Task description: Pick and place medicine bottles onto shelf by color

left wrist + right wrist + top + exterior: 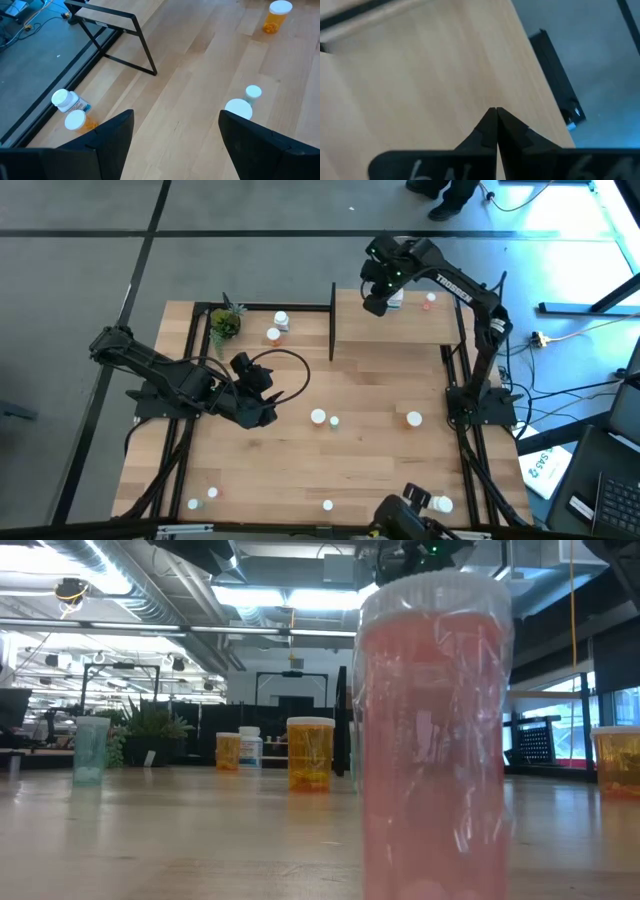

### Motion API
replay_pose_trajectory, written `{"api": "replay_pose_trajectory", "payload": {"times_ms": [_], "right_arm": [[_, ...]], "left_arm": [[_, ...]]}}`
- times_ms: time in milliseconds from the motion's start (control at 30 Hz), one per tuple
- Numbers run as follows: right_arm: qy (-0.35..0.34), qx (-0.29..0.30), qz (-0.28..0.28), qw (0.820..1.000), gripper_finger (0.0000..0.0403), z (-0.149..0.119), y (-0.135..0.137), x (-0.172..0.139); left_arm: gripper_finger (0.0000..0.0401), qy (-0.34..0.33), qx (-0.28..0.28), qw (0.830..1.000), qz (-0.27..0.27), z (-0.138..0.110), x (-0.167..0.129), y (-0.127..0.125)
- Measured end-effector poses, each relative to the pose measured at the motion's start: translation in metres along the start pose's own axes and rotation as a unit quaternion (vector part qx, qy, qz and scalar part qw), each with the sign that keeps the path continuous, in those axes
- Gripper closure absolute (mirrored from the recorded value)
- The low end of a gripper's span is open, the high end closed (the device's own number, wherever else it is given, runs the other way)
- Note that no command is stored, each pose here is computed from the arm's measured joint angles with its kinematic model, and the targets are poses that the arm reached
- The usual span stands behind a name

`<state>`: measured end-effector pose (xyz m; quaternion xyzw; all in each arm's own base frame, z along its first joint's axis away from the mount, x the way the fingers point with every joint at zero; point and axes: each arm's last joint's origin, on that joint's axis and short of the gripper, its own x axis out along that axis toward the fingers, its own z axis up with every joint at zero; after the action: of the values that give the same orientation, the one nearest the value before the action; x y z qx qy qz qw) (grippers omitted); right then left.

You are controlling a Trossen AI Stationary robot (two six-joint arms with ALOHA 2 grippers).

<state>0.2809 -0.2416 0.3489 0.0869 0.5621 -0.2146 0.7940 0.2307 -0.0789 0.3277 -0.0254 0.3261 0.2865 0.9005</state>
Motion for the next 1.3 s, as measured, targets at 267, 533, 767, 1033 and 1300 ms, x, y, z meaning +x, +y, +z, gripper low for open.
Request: {"api": "replay_pose_trajectory", "payload": {"times_ms": [267,533,767,1033,1300], "right_arm": [[0.049,0.004,-0.022,0.999,0.04,-0.003,-0.003,0.013],[0.065,0.008,-0.04,0.997,0.04,-0.004,-0.006,0.017],[0.075,0.022,-0.044,0.996,0.04,-0.007,-0.009,0.016],[0.093,0.021,-0.067,0.993,0.04,-0.01,-0.01,0.016],[0.054,0.01,-0.05,0.997,0.04,-0.003,-0.01,0.017]], "left_arm": [[0.0115,0.0,0.0,1.0,0.0,0.0,0.0,0.0],[0.0115,0.0,0.0,1.0,0.0,0.0,0.0,0.0],[0.0115,0.0,0.0,1.0,0.0,0.0,0.0,0.0],[0.0115,0.0,0.001,1.0,0.0,0.0,0.0,0.0],[0.0115,0.0,0.0,1.0,0.0,0.0,0.0,0.0]]}}
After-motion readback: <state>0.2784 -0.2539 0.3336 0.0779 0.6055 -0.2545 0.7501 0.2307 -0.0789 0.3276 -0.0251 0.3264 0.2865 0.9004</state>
